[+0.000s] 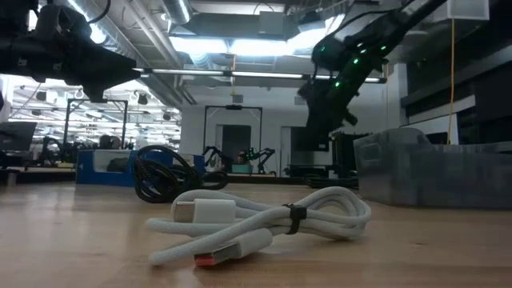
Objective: Pick and place USB-C Cables
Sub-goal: Put the top black charger cable into the black bin
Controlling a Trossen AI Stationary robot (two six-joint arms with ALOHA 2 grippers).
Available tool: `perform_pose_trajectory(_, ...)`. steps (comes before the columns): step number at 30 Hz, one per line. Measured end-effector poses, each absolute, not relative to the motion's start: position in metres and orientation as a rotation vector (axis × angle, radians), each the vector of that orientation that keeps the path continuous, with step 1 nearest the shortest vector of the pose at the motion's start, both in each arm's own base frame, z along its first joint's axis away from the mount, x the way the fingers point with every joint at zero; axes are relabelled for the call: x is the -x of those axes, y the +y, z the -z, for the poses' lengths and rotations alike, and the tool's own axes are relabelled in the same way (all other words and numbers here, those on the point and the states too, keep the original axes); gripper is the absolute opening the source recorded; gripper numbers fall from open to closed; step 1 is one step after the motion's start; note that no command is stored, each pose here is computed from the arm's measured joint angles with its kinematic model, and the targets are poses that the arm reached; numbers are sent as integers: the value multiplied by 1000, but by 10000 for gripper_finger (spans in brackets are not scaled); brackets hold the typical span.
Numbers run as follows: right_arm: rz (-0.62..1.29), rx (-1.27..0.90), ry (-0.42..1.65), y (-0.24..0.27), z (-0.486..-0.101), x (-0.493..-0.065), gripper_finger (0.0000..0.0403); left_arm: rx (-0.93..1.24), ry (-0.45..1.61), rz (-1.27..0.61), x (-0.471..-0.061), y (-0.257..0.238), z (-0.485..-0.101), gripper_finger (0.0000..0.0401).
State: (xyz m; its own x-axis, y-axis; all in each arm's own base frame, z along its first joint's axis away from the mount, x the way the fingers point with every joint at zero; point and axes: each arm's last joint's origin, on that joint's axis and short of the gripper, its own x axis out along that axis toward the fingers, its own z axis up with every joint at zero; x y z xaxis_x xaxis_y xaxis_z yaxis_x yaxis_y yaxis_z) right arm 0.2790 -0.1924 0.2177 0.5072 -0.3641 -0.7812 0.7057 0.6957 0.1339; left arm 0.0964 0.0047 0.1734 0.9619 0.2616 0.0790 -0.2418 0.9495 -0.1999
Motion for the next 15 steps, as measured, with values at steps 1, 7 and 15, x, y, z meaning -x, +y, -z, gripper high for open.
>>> perform_pose_trajectory(1,666,-486,832,-194,-213,-282,177,190,-106,-257,-96,5,-173,131)
perform_pose_trajectory(7,665,-532,938,-195,-199,-285,177,190,-104,-257,-96,5,-173,131)
perform_pose_trajectory(15,742,-691,1115,-183,-192,-269,177,190,-104,-257,-96,5,-173,131)
